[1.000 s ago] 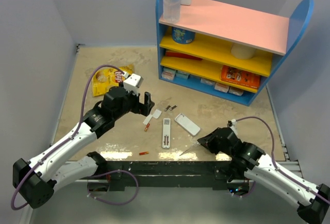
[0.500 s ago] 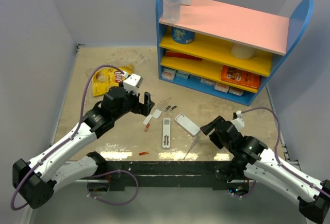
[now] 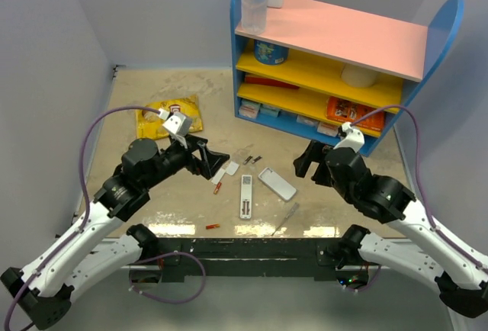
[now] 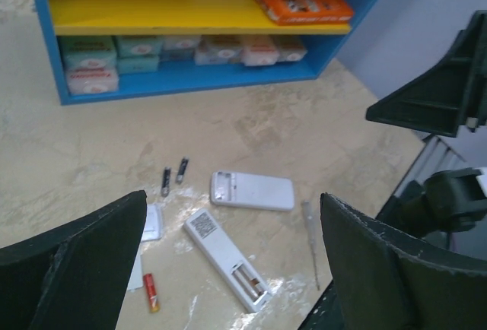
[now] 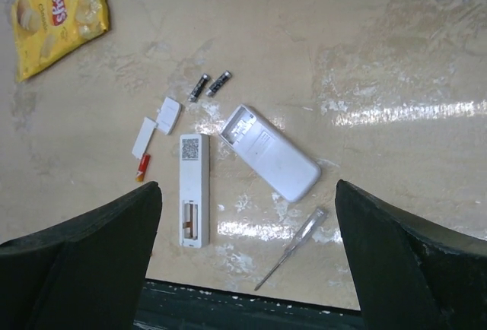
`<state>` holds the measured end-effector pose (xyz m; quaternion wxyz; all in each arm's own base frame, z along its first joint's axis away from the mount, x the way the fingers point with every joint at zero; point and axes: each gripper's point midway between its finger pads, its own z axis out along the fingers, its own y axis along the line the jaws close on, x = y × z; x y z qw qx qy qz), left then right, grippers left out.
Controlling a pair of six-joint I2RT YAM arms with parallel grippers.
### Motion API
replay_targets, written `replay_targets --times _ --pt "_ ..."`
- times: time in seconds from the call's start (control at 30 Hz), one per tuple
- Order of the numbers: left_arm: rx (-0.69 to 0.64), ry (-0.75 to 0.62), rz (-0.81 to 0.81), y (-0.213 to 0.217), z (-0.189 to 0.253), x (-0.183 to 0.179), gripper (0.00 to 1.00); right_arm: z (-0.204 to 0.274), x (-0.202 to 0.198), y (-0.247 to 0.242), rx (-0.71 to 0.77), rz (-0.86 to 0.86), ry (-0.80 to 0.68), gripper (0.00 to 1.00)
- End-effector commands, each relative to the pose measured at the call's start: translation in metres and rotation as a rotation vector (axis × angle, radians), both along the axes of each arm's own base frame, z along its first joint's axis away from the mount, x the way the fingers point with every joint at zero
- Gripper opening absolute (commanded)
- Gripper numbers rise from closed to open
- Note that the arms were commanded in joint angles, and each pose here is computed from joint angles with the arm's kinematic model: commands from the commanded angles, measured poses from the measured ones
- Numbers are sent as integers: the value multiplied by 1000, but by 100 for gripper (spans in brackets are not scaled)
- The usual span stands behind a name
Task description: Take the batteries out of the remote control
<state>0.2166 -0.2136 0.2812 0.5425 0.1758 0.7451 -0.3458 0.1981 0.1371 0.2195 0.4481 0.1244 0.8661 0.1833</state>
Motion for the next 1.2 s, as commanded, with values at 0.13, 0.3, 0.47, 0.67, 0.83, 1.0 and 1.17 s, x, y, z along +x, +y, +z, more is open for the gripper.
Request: replay_targets --times 0.13,0.3,0.47,0.67,0.83,1.0,1.17 --pt "-188 -15 -110 -12 40 -25 100 83 -15 -7 58 146 -213 98" --pt "-235 -21 -113 -12 46 -29 100 113 -31 -10 189 199 -346 98" --pt "-256 -40 -114 -11 54 -31 100 118 -34 -9 183 225 -358 99" --pt "-258 -50 -112 -9 55 -32 100 121 -34 -5 188 240 -360 98" --pt "-254 -45 -111 -9 52 -32 100 118 -35 -1 195 258 -348 99" --pt "-255 -53 -111 -7 55 -33 100 119 -34 0 191 257 -346 98" --pt "-254 -59 -106 -7 56 -33 100 118 -32 2 184 259 -342 98"
